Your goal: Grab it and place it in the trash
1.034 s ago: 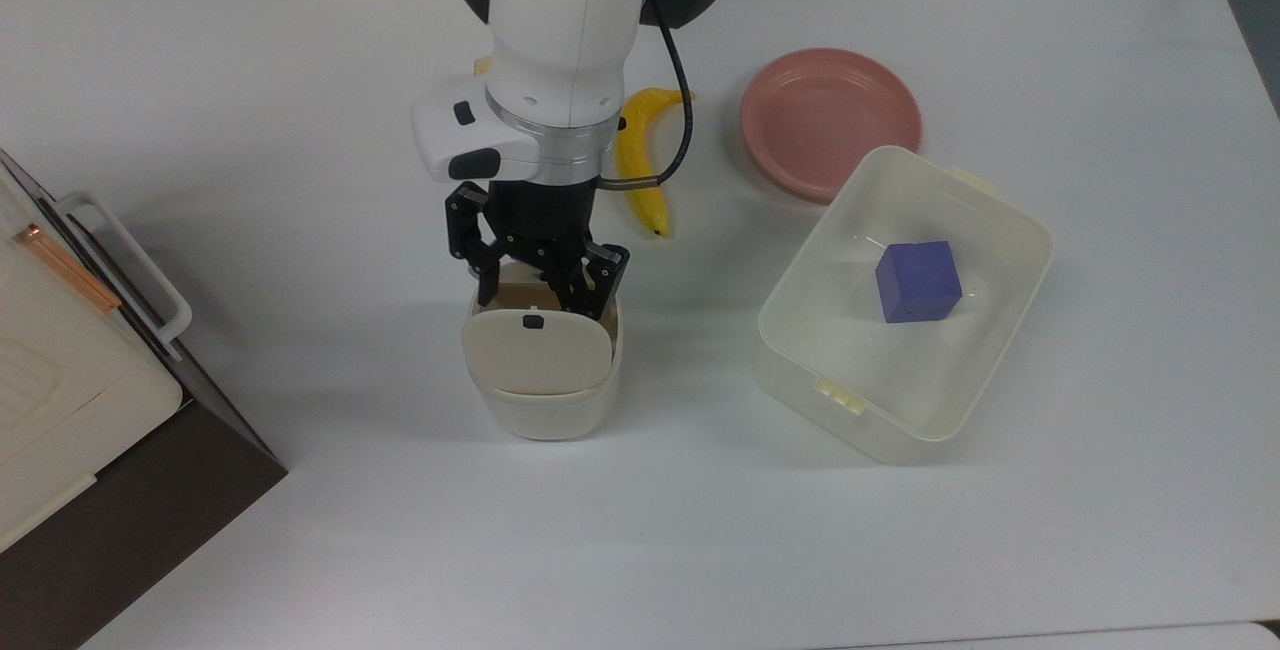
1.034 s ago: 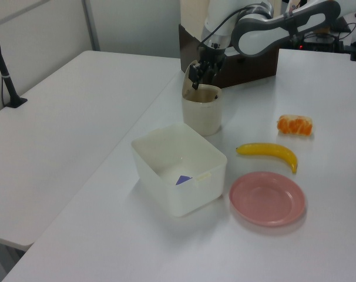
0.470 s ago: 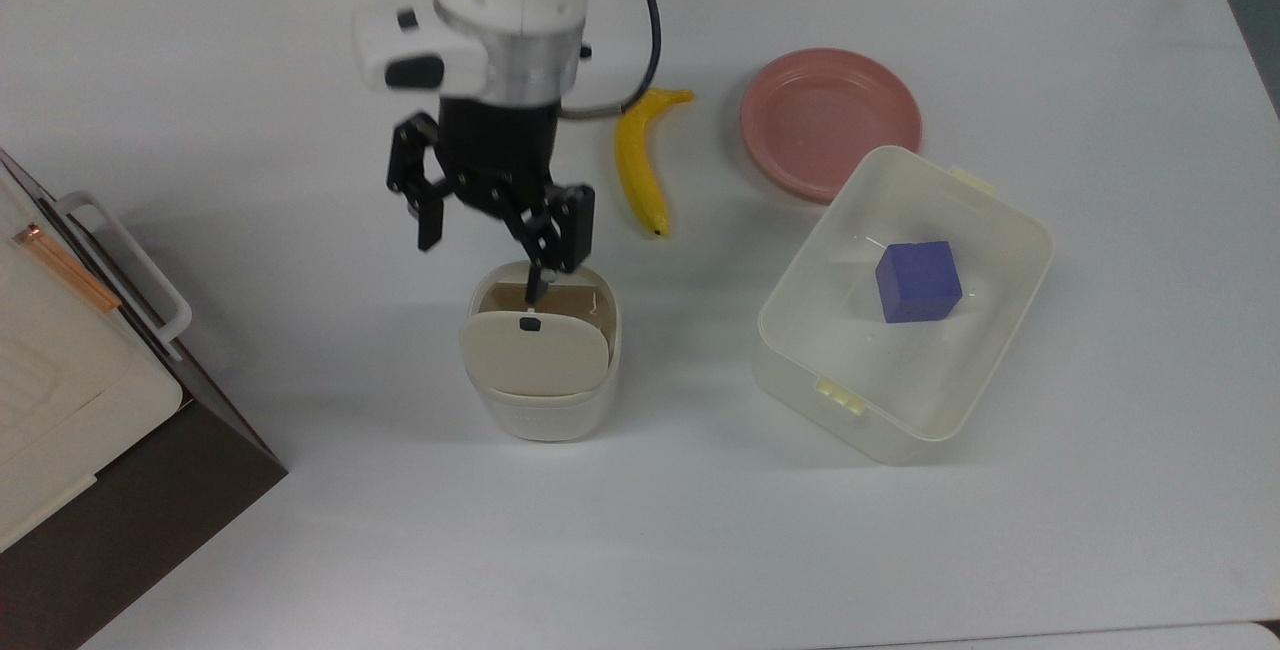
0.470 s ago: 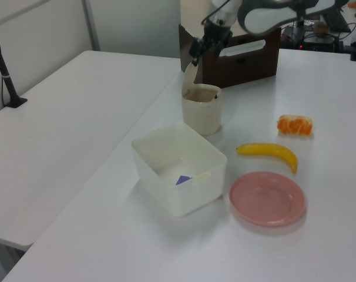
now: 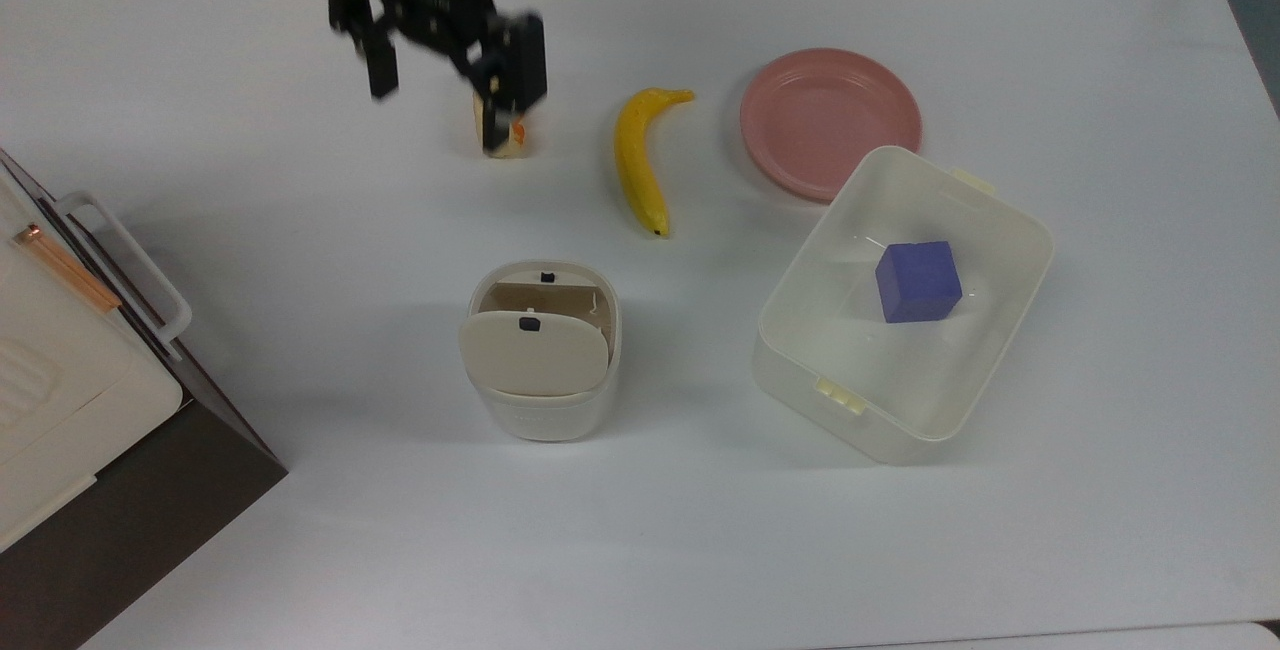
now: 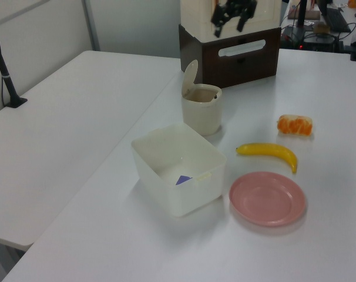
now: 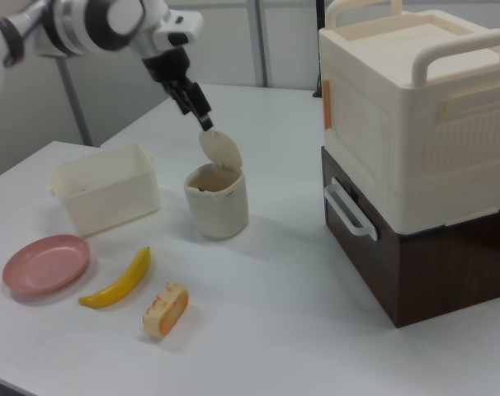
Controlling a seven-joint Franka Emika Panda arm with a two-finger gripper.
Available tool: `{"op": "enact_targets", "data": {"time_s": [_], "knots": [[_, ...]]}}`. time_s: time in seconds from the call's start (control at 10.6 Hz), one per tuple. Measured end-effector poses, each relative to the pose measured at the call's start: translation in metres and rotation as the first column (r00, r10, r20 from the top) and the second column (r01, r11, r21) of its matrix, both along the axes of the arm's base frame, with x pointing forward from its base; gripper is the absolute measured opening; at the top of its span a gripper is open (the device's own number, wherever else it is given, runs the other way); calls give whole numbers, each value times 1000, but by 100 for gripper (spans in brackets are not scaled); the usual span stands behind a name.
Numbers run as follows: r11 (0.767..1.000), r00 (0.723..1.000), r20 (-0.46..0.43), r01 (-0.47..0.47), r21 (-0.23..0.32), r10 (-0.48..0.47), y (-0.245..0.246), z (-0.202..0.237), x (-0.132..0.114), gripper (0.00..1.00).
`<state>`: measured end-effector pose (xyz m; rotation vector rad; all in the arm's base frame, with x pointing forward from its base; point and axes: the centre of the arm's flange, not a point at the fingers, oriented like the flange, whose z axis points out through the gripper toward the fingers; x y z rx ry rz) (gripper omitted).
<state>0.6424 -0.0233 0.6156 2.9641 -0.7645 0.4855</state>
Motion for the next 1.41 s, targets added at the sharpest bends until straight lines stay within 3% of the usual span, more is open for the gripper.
{"op": "enact_targets", "data": {"time_s": [0.19, 0.38, 0.47, 0.75, 1.41], "knots": [[988, 980, -130, -147, 49, 152, -6, 37, -49, 100], [974, 960, -171, -206, 98, 220, -29, 76, -98, 100], [971, 953, -198, -212, 107, 230, -30, 80, -110, 100], [965, 931, -261, -228, 128, 255, -29, 52, -110, 100], [958, 926, -248, -260, 122, 283, -39, 33, -103, 100]]}}
